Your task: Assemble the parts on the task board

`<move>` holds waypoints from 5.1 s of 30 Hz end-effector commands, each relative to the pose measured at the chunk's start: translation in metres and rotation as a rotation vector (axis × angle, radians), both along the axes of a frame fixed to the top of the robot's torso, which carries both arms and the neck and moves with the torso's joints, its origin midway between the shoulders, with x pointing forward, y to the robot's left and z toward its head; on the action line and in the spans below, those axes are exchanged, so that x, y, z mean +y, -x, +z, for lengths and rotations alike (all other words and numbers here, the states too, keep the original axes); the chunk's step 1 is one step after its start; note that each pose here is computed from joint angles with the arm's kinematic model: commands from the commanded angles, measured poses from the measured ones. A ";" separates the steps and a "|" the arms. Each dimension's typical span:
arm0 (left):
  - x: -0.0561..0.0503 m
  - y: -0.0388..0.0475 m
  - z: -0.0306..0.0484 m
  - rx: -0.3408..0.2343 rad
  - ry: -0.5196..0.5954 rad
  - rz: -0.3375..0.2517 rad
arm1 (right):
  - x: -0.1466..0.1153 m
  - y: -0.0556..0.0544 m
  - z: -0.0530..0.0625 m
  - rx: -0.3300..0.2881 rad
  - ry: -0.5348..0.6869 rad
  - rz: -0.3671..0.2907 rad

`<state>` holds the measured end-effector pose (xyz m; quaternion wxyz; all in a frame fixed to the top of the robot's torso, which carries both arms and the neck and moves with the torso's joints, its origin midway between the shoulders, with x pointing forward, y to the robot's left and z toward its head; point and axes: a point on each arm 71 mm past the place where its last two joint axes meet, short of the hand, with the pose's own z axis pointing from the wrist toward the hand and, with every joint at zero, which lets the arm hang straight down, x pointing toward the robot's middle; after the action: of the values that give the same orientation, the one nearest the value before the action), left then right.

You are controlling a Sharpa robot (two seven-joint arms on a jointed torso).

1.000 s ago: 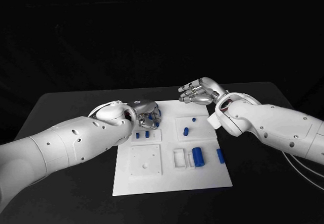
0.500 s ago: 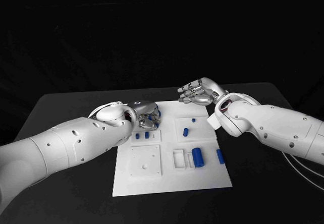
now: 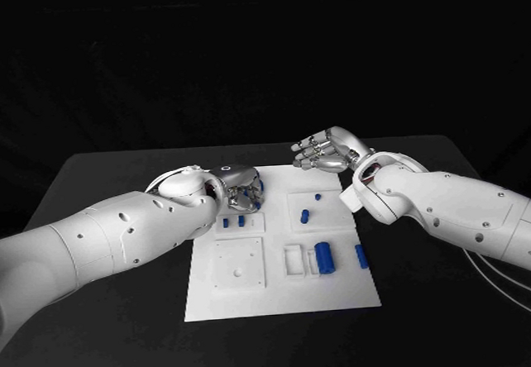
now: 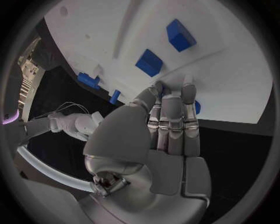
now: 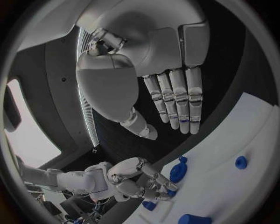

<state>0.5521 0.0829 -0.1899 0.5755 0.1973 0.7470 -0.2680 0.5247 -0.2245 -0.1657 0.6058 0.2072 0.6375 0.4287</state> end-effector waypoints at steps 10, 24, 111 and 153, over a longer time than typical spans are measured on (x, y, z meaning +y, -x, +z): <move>0.009 0.0006 0.0027 -0.010 0.086 0.048 | 0.000 0.000 0.000 -0.004 0.003 0.005; 0.028 0.0034 0.0245 0.068 0.275 0.124 | -0.003 -0.002 -0.001 -0.002 0.007 -0.002; 0.056 0.0038 0.0000 0.086 0.120 0.150 | -0.003 -0.002 -0.002 0.001 0.002 0.004; 0.046 0.0053 -0.0038 0.118 0.071 0.153 | -0.003 -0.003 -0.002 0.005 0.003 0.007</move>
<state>0.5487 0.1318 -0.1891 0.5703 0.0954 0.7706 -0.2680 0.5278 -0.2292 -0.1683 0.6067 0.2115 0.6386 0.4236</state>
